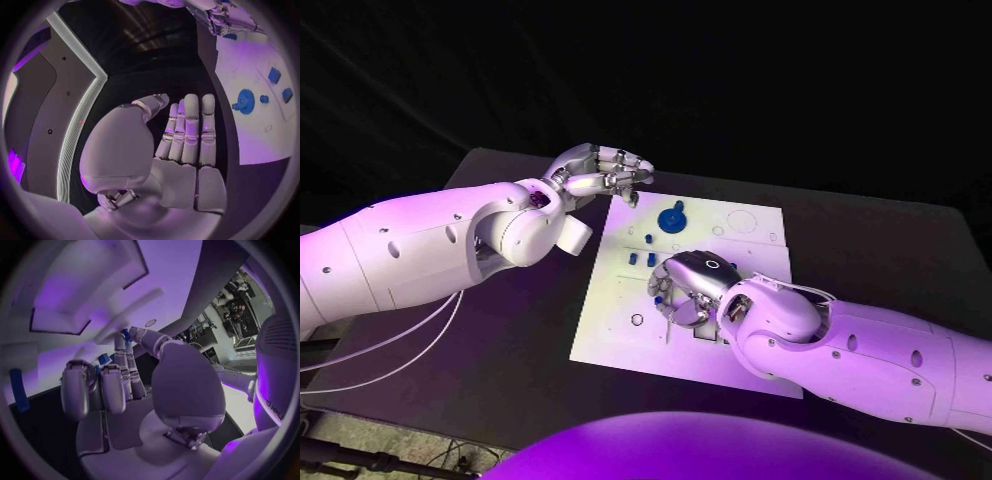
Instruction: Assemble the parts on the task board
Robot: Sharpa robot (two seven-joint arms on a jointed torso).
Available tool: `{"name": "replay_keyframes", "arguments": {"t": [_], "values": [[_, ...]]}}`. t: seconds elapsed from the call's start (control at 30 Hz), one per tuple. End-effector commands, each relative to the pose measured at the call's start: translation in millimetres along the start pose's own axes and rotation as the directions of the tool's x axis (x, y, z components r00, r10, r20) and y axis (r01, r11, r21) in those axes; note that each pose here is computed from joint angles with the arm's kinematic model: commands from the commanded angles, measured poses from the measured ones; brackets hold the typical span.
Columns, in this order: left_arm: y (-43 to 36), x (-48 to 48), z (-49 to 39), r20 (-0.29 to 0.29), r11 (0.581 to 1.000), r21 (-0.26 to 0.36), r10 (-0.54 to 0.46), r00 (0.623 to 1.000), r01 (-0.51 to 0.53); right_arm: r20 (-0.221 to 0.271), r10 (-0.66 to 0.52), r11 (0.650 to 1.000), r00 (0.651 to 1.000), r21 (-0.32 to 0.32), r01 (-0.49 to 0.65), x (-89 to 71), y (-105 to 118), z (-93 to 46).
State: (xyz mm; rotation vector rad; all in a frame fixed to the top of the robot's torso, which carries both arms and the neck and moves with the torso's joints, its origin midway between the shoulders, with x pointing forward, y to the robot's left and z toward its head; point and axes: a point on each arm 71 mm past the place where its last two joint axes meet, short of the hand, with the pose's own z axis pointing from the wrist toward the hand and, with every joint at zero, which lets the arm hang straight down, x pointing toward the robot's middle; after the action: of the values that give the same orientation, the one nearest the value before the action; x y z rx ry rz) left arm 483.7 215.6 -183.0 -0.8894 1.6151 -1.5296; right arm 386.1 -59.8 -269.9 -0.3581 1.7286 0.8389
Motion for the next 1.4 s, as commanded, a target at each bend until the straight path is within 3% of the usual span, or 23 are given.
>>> {"name": "replay_keyframes", "arguments": {"t": [0.03, 0.37, 0.7, 0.87, 1.07, 1.4], "values": [[-0.8, 1.5, 0.4, -0.015, 1.000, 0.002, -0.006, 1.000, 0.006, -0.011, 0.006, 1.000, 1.000, 0.009, -0.006, 4.6, -3, -2.7], [0.1, -0.5, -0.2, -0.017, 1.000, -0.005, -0.006, 1.000, 0.006, 0.034, 0.028, 0.999, 0.999, 0.022, -0.029, -12.6, -11, -20.4], [0.7, -2.5, -1.3, -0.019, 1.000, -0.009, -0.007, 1.000, 0.007, 0.039, 0.064, 0.986, 0.997, 0.152, -0.070, -65.7, -49, -47.8], [1.0, -2.8, -1.2, -0.020, 1.000, -0.009, -0.007, 1.000, 0.007, 0.014, 0.023, 0.977, 1.000, 0.212, -0.025, -82.0, -73, -57.1], [1.1, -2.1, -1.0, -0.022, 1.000, -0.009, -0.008, 1.000, 0.008, -0.033, -0.023, 0.970, 0.999, 0.243, 0.030, -85.6, -90, -59.8], [1.2, -3.0, -1.8, -0.020, 1.000, -0.008, -0.007, 1.000, 0.007, -0.068, -0.039, 0.970, 0.997, 0.238, 0.054, -75.4, -92, -55.5]]}}
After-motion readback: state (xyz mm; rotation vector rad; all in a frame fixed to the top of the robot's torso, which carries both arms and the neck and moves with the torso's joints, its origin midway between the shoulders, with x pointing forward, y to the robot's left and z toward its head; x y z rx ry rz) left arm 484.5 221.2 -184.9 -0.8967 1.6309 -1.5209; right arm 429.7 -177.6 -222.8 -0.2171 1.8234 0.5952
